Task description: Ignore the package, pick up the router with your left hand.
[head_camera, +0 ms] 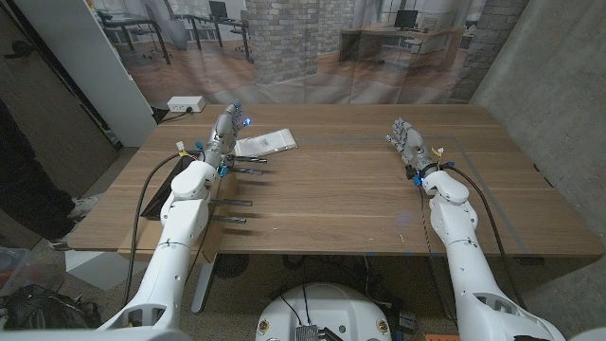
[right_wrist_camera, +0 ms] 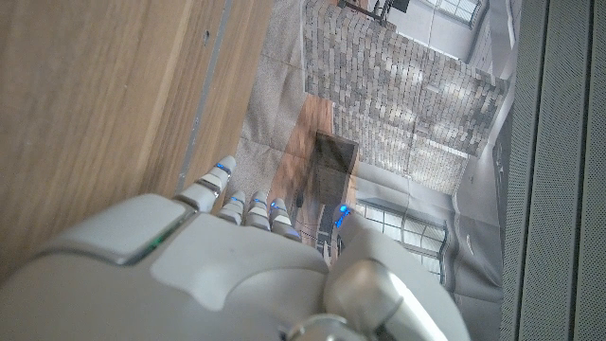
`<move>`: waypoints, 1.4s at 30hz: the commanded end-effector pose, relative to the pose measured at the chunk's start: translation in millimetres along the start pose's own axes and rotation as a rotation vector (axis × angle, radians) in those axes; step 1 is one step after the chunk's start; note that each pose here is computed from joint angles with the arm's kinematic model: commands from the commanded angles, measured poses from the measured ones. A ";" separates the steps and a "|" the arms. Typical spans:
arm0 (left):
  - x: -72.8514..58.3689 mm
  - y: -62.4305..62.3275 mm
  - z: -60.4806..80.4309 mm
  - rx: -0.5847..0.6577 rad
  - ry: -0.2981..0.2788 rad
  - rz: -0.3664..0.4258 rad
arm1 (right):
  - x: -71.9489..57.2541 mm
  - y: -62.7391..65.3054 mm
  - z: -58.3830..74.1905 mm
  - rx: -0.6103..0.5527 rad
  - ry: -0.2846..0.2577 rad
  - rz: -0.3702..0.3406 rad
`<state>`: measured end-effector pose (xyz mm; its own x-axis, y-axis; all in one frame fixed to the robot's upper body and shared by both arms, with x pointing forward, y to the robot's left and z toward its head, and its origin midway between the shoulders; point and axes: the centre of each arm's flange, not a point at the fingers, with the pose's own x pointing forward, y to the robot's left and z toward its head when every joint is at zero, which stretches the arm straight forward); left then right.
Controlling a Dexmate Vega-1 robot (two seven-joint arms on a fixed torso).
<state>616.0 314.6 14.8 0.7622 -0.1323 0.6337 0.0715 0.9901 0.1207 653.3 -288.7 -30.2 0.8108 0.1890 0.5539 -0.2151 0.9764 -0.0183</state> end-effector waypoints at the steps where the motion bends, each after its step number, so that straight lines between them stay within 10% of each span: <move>1: -2.1 19.6 15.8 0.072 -0.006 0.041 | 2.0 1.4 -1.9 0.002 0.004 0.004; 42: 4.0 57.8 59.2 0.283 0.015 0.045 | 7.6 1.5 -6.3 0.009 0.009 0.005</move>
<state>589.5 362.5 59.2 0.7611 -0.0705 0.6447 -0.1239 0.9600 0.2512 660.7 -285.3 -30.9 0.8142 0.1951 0.5468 -0.2224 0.9748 -0.0167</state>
